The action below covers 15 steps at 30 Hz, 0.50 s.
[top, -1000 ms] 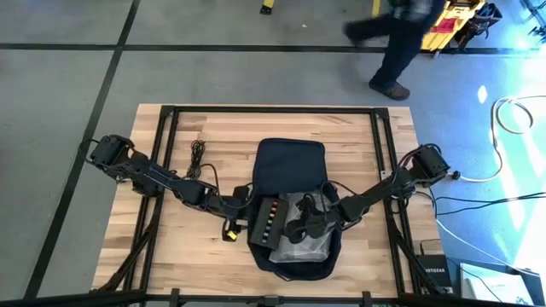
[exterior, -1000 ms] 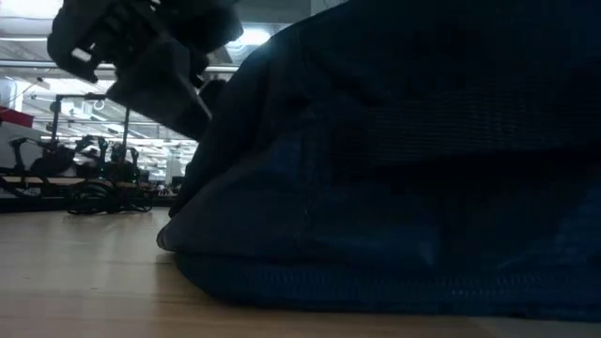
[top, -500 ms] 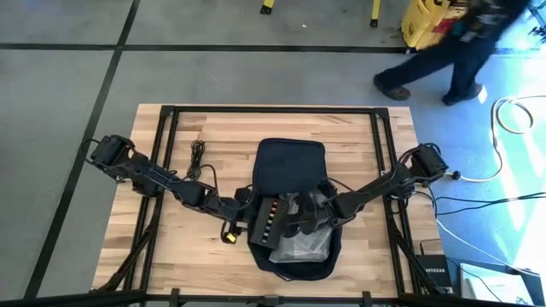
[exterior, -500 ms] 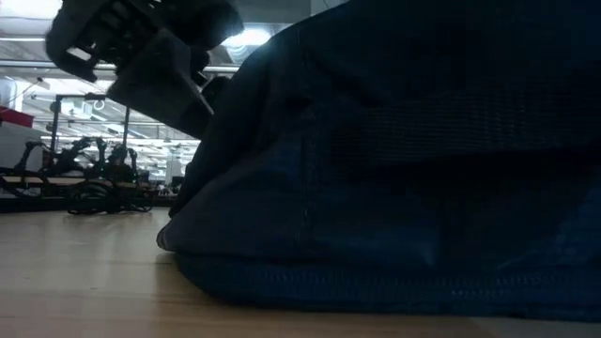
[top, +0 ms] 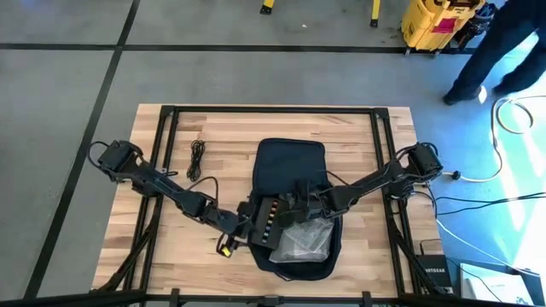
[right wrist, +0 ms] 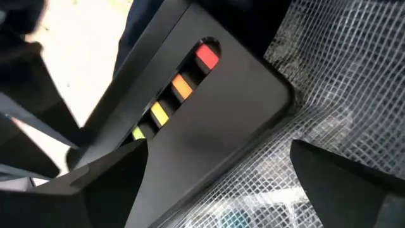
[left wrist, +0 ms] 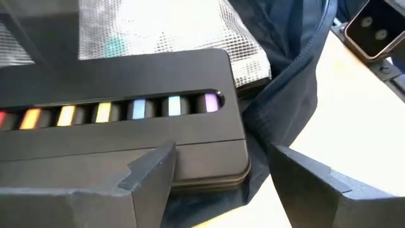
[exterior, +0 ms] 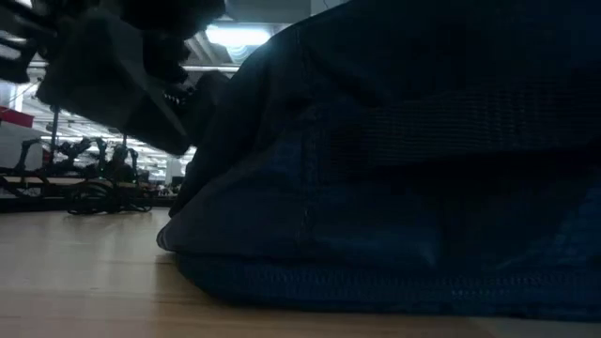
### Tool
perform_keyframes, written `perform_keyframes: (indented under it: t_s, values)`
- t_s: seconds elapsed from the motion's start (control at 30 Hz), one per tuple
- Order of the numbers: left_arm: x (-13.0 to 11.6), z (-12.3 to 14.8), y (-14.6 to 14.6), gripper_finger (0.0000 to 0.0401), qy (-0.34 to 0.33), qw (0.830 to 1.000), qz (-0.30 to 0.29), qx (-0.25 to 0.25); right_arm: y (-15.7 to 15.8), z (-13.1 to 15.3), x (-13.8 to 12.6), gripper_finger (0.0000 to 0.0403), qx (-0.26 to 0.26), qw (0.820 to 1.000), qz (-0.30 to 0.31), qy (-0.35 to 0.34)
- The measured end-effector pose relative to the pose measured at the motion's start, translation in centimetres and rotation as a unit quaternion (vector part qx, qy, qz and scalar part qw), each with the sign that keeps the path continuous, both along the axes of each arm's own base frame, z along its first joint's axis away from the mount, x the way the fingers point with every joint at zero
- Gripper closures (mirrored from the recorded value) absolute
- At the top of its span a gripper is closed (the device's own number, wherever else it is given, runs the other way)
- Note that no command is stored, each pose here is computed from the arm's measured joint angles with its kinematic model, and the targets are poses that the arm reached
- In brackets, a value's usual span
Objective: Unpack backpack
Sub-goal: Remove the black medicine organizer from the black backpack
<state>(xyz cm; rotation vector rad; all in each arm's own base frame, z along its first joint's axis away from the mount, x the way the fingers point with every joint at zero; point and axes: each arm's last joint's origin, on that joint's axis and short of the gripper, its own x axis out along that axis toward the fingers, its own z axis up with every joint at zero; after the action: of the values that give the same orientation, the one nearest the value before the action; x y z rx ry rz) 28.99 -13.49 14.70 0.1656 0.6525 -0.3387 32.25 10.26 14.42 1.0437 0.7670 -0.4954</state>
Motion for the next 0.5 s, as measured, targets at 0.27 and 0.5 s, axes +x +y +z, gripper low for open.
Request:
perform_keyframes:
  t_s: [0.27,0.5]
  values:
    - [0.2,-0.6,0.0,0.0164,0.008,1.0,0.016,0.0,0.1,0.0,0.0,0.0032,-0.001,1.0,0.014,0.001]
    - [-0.4,-1.4,0.4,0.0164,0.024,0.999,0.037,0.018,1.0,0.0,-0.3,0.0032,0.0,0.999,0.041,0.004]
